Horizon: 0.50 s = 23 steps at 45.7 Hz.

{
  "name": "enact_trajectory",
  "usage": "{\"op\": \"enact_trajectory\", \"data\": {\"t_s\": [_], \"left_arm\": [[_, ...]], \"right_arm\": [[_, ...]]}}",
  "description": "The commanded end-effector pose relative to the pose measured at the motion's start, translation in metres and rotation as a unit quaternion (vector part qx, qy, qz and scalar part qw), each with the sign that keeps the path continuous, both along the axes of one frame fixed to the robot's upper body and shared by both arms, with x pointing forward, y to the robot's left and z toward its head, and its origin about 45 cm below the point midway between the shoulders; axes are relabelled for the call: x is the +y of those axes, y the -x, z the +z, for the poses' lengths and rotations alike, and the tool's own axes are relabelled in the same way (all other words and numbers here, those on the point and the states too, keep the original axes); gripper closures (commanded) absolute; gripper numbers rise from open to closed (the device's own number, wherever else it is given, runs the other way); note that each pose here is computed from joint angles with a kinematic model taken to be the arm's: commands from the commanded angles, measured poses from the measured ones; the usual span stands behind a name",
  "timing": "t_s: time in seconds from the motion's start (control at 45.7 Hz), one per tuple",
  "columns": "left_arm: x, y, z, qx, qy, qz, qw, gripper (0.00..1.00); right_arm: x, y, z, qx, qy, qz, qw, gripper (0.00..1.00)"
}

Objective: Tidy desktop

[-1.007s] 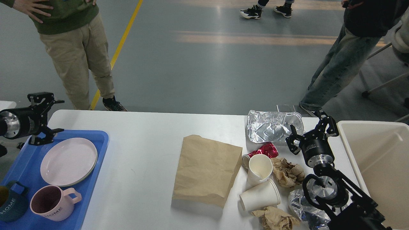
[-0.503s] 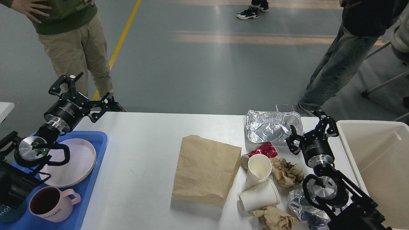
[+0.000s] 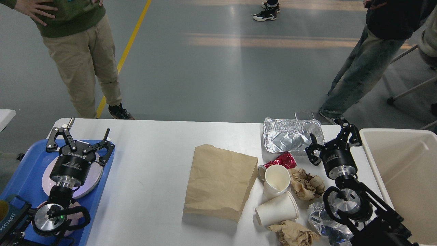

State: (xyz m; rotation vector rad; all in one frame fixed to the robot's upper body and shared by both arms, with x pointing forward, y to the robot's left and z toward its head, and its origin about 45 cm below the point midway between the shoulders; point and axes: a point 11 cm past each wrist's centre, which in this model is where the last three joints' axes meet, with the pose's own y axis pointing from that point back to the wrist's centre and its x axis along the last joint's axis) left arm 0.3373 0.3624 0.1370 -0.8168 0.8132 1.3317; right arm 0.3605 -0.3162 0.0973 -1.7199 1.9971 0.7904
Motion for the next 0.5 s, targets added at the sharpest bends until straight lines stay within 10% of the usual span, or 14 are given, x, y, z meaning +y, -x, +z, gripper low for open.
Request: {"op": "enact_trajectory", "data": {"t_s": [0.0, 0.481], "left_arm": [[-0.005, 0.000, 0.000, -0.005, 0.002, -0.010, 1.000, 0.03], [-0.003, 0.014, -0.002, -0.031, 0.013, -0.021, 0.999, 0.03]], "right_arm": [[0.000, 0.000, 0.000, -0.001, 0.000, 0.000, 1.000, 0.00], [0.000, 0.000, 0.000, 0.000, 0.000, 0.000, 1.000, 0.00]]}}
